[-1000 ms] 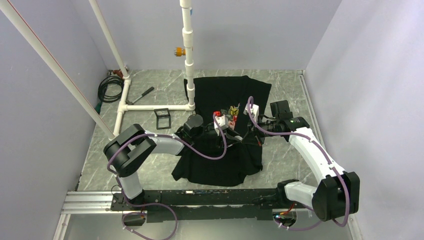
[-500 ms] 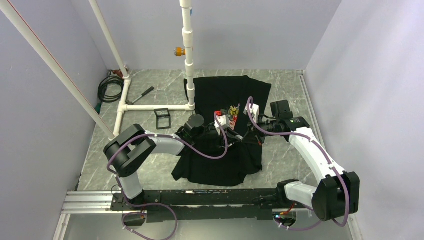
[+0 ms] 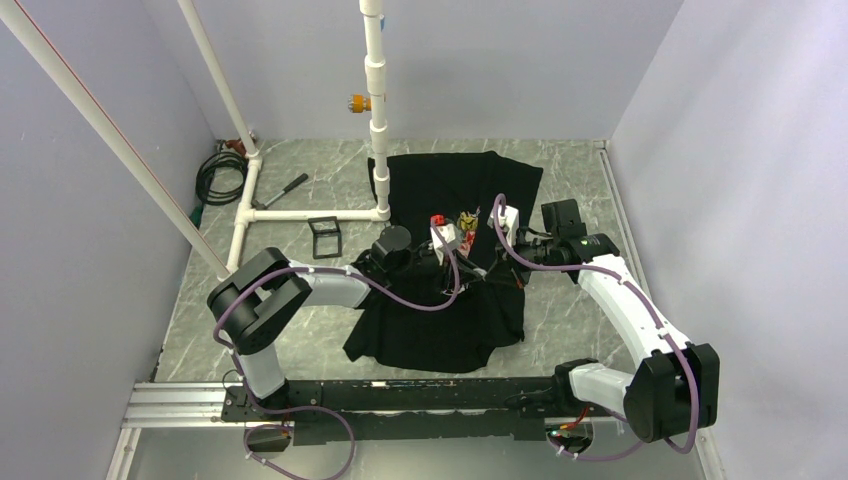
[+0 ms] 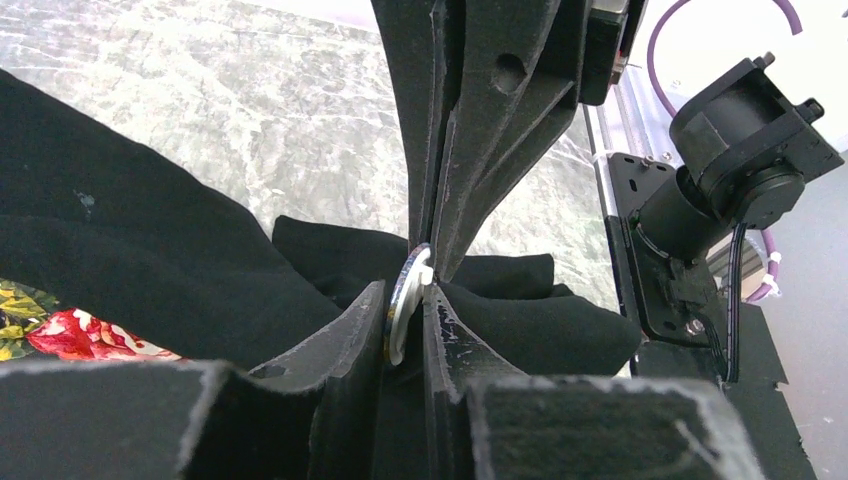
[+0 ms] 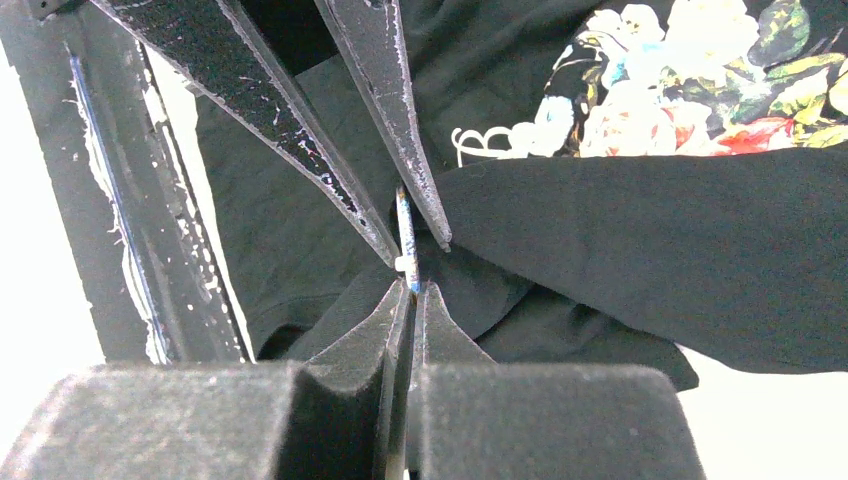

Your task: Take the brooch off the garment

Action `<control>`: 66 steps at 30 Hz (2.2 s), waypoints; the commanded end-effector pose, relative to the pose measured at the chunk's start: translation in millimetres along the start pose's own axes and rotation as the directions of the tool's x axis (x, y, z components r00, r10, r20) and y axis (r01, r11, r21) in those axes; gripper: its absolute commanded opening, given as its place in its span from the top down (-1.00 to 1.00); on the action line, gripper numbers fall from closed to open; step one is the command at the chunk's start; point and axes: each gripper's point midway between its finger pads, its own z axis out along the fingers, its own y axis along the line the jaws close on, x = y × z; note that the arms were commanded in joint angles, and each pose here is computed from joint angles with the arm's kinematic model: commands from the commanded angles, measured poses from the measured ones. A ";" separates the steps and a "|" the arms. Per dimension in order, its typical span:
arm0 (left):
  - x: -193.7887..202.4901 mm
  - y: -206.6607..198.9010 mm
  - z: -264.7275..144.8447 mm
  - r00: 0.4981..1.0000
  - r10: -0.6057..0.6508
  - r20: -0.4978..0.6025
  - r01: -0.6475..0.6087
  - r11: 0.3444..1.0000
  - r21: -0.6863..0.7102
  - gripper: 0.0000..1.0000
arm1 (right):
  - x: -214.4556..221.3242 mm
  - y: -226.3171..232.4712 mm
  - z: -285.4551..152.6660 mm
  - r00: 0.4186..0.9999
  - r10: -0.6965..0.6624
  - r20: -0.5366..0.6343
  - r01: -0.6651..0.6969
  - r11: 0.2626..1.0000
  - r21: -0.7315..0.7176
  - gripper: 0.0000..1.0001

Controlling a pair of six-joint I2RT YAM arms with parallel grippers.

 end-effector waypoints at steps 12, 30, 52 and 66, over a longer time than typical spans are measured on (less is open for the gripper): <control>-11.2 47.5 -5.8 0.999 -0.043 0.011 0.044 0.974 -0.222 0.56 | -7.4 3.1 -1.8 1.000 -0.005 0.022 0.005 1.000 0.000 1.00; -24.7 14.5 -10.1 0.995 0.036 0.094 -0.033 0.999 -0.036 -0.09 | -5.5 -13.1 -2.1 1.000 -0.006 -0.002 0.006 0.997 0.077 1.00; 17.1 26.6 0.1 0.999 0.051 -0.013 -0.052 0.997 -0.051 -0.11 | 0.6 -29.7 -0.7 0.999 0.006 -0.037 0.000 0.984 0.176 1.00; 11.2 8.0 5.9 0.999 0.048 -0.014 -0.048 0.999 0.007 1.00 | 14.6 -37.4 2.5 0.997 -0.005 -0.076 0.021 0.978 0.208 1.00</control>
